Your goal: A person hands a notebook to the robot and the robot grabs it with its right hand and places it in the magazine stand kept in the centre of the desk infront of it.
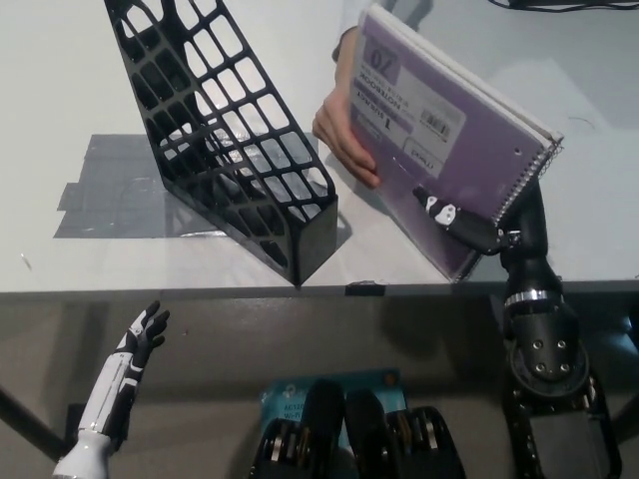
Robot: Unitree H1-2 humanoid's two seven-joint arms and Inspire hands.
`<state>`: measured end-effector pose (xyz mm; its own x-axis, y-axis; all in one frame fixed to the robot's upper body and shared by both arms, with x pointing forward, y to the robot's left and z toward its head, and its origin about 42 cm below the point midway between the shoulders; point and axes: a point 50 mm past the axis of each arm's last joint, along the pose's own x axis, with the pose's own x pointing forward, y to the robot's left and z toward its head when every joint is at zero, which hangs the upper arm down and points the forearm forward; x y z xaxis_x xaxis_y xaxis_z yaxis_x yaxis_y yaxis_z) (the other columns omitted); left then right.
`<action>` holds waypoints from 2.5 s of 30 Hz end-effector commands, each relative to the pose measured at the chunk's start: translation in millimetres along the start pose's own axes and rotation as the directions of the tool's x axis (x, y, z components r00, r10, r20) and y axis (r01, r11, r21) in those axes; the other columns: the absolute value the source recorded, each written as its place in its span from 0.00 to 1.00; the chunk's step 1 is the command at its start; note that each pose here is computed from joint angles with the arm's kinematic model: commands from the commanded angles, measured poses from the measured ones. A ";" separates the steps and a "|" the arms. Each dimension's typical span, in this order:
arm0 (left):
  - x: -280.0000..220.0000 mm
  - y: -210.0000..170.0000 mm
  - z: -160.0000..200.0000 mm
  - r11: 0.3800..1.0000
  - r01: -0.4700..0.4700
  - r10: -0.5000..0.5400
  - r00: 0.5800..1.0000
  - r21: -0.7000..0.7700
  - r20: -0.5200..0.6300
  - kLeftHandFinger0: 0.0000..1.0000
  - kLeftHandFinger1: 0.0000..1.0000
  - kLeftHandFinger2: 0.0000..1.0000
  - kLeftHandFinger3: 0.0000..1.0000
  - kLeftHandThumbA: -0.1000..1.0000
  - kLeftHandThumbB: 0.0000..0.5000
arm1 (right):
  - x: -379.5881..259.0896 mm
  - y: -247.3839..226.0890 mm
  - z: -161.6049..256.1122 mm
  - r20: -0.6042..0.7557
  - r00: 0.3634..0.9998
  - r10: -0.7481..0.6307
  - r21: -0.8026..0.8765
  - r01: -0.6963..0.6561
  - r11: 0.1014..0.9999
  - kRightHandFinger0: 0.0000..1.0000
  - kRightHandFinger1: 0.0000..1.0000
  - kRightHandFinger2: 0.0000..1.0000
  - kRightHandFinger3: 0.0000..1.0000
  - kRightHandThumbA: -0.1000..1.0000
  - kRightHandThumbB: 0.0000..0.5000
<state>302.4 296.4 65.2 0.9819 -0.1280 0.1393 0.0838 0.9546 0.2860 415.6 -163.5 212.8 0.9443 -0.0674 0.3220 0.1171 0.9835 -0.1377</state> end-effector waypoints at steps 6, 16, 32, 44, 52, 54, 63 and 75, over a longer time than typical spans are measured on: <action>15.0 12.5 15.0 1.000 -0.002 -0.001 0.996 0.029 0.087 1.00 1.00 1.00 1.00 1.00 1.00 | 18.2 11.9 28.8 0.123 0.990 -0.063 0.008 0.062 0.998 0.00 0.05 0.42 0.53 0.97 0.00; 21.5 12.7 17.5 1.000 -0.001 -0.002 0.995 0.030 0.097 1.00 1.00 1.00 1.00 1.00 1.00 | 20.3 5.0 56.7 0.141 0.985 -0.097 0.229 0.063 0.971 0.00 0.18 0.53 0.57 0.96 0.00; 28.3 14.3 21.2 0.999 0.003 -0.006 0.994 0.034 0.106 1.00 1.00 1.00 1.00 1.00 1.00 | 7.4 -14.1 157.5 0.296 0.949 -0.105 0.509 -0.064 0.859 0.00 0.00 0.00 0.00 1.00 0.16; 32.8 16.3 22.4 0.999 0.009 -0.012 0.993 0.032 0.115 1.00 1.00 1.00 1.00 1.00 1.00 | 9.9 -16.4 162.3 0.295 0.945 -0.140 0.539 -0.043 0.841 0.00 0.00 0.00 0.00 0.95 0.15; 35.2 17.5 23.5 0.999 0.016 -0.020 0.993 0.035 0.116 1.00 1.00 1.00 1.00 1.00 1.00 | 13.8 -13.0 167.6 0.330 0.934 -0.140 0.516 -0.054 0.855 0.00 0.00 0.00 0.00 0.93 0.10; 33.9 15.5 22.5 0.999 0.022 -0.027 0.993 0.042 0.114 1.00 1.00 1.00 1.00 1.00 1.00 | 17.2 -6.2 169.1 0.335 0.933 -0.129 0.511 -0.064 0.857 0.00 0.00 0.00 0.00 0.93 0.10; 36.7 14.8 24.9 0.999 0.028 -0.032 0.992 0.034 0.122 1.00 1.00 1.00 1.00 1.00 1.00 | 26.4 7.8 178.8 0.333 0.933 -0.137 0.519 -0.060 0.853 0.00 0.00 0.00 0.00 0.92 0.07; 39.2 15.0 26.5 0.998 0.038 -0.044 0.991 0.048 0.128 1.00 1.00 1.00 1.00 1.00 1.00 | 22.4 14.6 187.5 0.363 0.919 -0.152 0.496 -0.053 0.867 0.00 0.00 0.00 0.00 0.94 0.07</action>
<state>326.0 297.4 82.7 0.9695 -0.1682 0.1782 0.1063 0.9439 0.3126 391.0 -134.0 352.1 0.8473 -0.1400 0.5123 -0.0373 0.9466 0.3203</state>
